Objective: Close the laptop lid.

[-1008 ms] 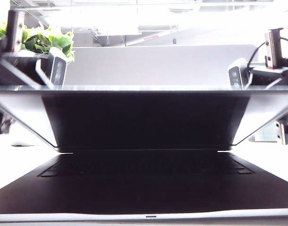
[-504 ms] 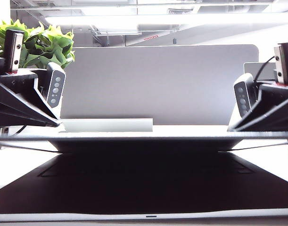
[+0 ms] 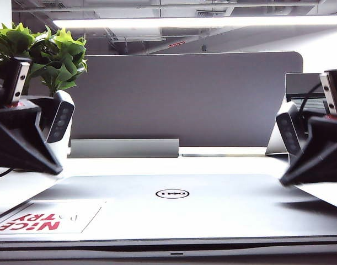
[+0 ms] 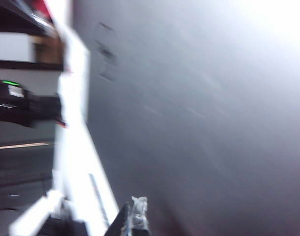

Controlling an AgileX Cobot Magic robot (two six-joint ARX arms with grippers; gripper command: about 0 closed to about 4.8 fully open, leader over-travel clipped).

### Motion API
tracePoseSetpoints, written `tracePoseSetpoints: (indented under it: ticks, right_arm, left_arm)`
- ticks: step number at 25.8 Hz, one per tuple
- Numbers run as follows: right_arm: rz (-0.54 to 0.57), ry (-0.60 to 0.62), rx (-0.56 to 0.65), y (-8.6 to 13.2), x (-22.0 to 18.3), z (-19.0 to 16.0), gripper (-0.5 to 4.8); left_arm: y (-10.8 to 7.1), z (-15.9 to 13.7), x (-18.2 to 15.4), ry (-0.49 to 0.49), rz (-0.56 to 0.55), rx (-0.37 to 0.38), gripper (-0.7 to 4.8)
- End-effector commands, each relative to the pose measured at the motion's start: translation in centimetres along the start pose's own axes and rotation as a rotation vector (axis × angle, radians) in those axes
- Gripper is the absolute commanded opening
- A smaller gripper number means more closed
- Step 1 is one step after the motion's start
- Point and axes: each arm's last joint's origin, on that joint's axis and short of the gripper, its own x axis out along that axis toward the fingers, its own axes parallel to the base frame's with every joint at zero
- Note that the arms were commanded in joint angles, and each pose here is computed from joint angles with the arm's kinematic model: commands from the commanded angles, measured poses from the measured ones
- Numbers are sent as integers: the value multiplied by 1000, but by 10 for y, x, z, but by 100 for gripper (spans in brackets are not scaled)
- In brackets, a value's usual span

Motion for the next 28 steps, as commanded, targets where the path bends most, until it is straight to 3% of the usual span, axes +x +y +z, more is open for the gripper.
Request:
tracePoseSetpoints:
  ticks: [1, 4, 7, 8, 9, 11, 12, 13, 14, 15, 20, 24, 28]
  right_arm:
    - [151, -78, -50, 10, -4, 13, -5]
    - [221, -135, -140, 29, -17, 39, -5]
    - [206, -174, -272, 67, -38, 69, -5]
    - [188, -194, -344, 88, -50, 81, -5]
    - [161, -205, -393, 103, -57, 87, -5]
    - [8, -237, -489, 144, -79, 100, -5]
    - [-141, -282, -527, 173, -93, 104, -5]
    - [-213, -311, -538, 185, -100, 105, -5]
    - [-366, -391, -574, 213, -114, 101, -5]
    - [-424, -432, -599, 226, -120, 97, -5]
    - [-709, -749, -684, 286, -149, 63, -5]
    - [-929, -987, -699, 322, -166, 26, -5]
    - [-1033, -1132, -708, 346, -174, -11, -5]
  left_arm:
    - [-7, 8, -3, -76, -143, 42, -5]
    - [-21, 26, -13, -145, -266, 99, -5]
    - [-46, 52, -33, -181, -254, 193, -5]
    - [-61, 64, -44, -199, -213, 248, -5]
    - [-72, 71, -52, -210, -161, 279, -5]
    - [-106, 88, -78, -256, 68, 364, -5]
    - [-130, 94, -96, -312, 234, 397, -5]
    - [-147, 97, -108, -363, 332, 412, -5]
    - [-174, 97, -127, -461, 468, 445, -5]
    - [-192, 94, -138, -531, 541, 478, -5]
    - [-260, 64, -175, -843, 731, 658, -5]
    - [-291, 30, -193, -1039, 923, 649, -5]
    - [-306, -3, -198, -1142, 1011, 639, -5]
